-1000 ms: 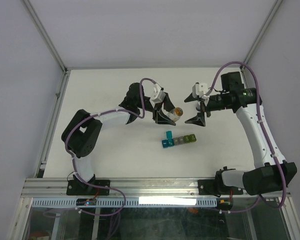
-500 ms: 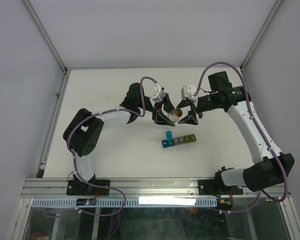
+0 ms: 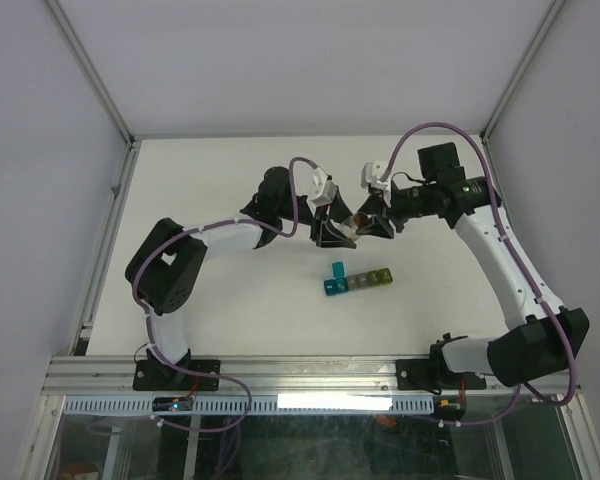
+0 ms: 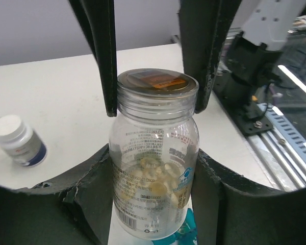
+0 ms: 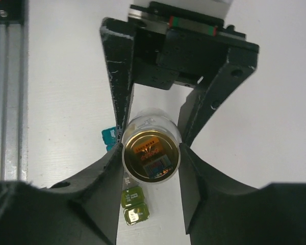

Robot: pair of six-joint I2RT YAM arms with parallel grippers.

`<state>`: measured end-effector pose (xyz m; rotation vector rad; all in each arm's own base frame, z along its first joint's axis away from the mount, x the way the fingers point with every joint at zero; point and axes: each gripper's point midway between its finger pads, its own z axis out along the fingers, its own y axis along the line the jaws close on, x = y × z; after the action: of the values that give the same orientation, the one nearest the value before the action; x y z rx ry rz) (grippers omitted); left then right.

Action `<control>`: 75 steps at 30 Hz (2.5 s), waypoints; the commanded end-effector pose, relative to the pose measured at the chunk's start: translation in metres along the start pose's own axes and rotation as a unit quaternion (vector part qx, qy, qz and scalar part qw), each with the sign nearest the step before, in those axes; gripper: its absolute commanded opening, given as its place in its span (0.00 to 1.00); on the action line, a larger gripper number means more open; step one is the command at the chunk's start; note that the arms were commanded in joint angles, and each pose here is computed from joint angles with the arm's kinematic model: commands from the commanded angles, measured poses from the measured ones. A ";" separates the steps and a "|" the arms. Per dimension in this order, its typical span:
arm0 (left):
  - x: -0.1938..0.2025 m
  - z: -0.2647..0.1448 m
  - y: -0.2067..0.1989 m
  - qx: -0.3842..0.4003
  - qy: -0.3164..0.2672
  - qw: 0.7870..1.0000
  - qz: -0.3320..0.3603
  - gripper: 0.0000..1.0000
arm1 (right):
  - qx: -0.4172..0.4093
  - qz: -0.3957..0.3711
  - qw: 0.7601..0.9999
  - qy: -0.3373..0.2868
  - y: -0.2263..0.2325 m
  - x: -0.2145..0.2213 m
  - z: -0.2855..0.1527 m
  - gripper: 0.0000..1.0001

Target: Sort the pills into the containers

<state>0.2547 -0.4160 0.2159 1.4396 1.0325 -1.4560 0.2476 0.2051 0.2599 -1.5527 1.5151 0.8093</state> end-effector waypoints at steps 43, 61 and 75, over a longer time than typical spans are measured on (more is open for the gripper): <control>-0.040 -0.009 0.009 0.000 -0.030 0.999 -0.037 0.00 | 0.041 -0.074 0.993 -0.088 0.002 -0.021 -0.052 0.99; -0.030 -0.006 -0.005 0.032 0.000 0.999 -0.020 0.00 | -0.017 -0.030 0.996 -0.076 -0.007 -0.036 -0.024 0.86; -0.025 0.002 -0.009 0.033 0.018 0.999 -0.011 0.00 | -0.044 0.008 0.998 -0.040 -0.008 -0.021 0.000 0.69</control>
<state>0.2515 -0.4126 0.2028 1.4559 1.1939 -1.5650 0.2470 0.2133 0.2658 -1.5611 1.4646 0.9887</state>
